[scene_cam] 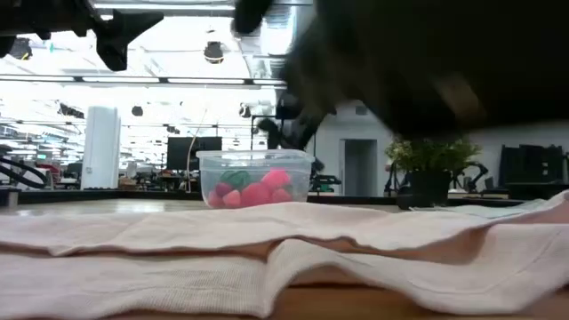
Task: Pick and placing Produce into tupperware
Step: Put the blackberry into the transparent bin
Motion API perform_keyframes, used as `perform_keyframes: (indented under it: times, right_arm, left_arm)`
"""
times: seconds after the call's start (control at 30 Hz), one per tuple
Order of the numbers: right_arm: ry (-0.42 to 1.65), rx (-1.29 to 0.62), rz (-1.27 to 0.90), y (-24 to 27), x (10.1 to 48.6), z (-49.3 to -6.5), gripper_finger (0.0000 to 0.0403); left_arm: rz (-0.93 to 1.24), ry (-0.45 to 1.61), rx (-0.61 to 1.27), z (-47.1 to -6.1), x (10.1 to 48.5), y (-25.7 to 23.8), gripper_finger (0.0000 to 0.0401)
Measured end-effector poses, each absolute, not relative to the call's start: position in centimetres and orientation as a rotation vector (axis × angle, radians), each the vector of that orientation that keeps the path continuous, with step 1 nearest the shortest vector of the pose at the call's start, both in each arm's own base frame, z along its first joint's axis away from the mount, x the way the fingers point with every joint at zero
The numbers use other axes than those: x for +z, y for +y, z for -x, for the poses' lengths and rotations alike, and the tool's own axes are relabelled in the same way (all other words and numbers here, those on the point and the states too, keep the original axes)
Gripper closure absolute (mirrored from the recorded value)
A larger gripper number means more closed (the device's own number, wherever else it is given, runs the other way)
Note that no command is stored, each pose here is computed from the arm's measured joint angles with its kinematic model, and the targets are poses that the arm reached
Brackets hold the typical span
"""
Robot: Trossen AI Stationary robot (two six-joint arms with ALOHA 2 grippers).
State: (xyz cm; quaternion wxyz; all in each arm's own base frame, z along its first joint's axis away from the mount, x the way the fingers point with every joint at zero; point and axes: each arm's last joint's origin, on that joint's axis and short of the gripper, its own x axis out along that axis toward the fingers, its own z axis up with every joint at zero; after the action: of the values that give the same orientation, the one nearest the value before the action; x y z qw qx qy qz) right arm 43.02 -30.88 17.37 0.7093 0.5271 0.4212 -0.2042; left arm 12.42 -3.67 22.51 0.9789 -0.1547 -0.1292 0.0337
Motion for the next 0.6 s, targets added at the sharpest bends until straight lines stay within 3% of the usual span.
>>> perform_keyframes:
  times: [0.17,0.3,0.6]
  right_arm:
    - [0.825,-0.314,-1.059,-30.1,23.2,-42.4,0.0155]
    - [0.759,-0.297,-0.839,-28.5,28.4,-41.5,0.0155]
    - [0.622,-0.219,-0.454,-20.3,39.7,-39.2,0.0155]
  left_arm:
    - [0.313,-0.269,0.241,-12.4,22.7,-3.0,0.016]
    - [0.301,-0.276,0.354,-12.5,22.7,-2.3,0.016]
    - [0.349,-0.283,0.319,-12.9,22.6,-1.3,0.016]
